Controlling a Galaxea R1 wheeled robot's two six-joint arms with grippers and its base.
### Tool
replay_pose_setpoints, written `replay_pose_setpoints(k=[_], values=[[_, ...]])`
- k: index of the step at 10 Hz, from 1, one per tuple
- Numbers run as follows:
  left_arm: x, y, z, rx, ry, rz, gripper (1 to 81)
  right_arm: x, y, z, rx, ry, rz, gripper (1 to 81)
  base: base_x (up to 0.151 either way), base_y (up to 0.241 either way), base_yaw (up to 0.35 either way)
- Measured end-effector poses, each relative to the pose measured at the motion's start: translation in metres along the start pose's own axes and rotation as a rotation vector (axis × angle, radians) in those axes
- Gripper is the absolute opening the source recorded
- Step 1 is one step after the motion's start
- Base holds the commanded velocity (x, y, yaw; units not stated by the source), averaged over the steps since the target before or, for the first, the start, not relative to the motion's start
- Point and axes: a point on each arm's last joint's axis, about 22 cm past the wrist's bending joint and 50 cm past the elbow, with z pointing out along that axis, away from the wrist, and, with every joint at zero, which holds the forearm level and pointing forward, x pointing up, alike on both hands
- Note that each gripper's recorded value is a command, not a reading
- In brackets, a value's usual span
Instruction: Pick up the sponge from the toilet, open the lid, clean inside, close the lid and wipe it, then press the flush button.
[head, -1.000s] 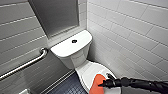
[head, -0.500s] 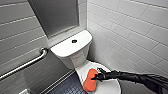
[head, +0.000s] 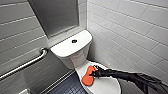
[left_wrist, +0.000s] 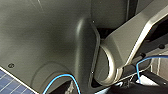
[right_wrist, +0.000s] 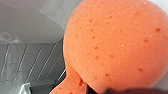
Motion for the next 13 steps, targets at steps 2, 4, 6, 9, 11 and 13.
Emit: replay_pose_setpoints(k=[2, 4, 6, 9, 11, 13], values=[[0.000, 0.002, 0.001, -0.002, 0.000, -0.001, 81.1, 0.020, -0.002, 0.014, -0.038, 0.046, -0.001, 1.0, 0.000, 0.000, 0.000], [-0.001, 0.006, 0.003, -0.007, -0.004, -0.001, 81.1, 0.016, -0.007, 0.027, -0.047, 0.054, 0.006, 1.0, 0.000, 0.000, 0.000], [-0.001, 0.006, 0.003, -0.008, -0.005, 0.000, 81.1, 0.000, 0.013, 0.028, -0.064, 0.043, 0.031, 1.0, 0.000, 0.000, 0.000], [-0.001, 0.008, 0.004, -0.010, -0.006, 0.000, 81.1, -0.035, 0.031, 0.030, -0.026, 0.062, 0.074, 1.0, 0.000, 0.000, 0.000], [-0.002, 0.009, 0.004, -0.011, -0.007, -0.001, 81.1, -0.063, 0.051, 0.018, -0.006, 0.049, 0.106, 1.0, 0.000, 0.000, 0.000], [-0.002, 0.011, 0.005, -0.016, -0.007, 0.000, 81.1, -0.094, 0.075, -0.004, 0.005, 0.014, 0.134, 1.0, 0.000, 0.000, 0.000]])
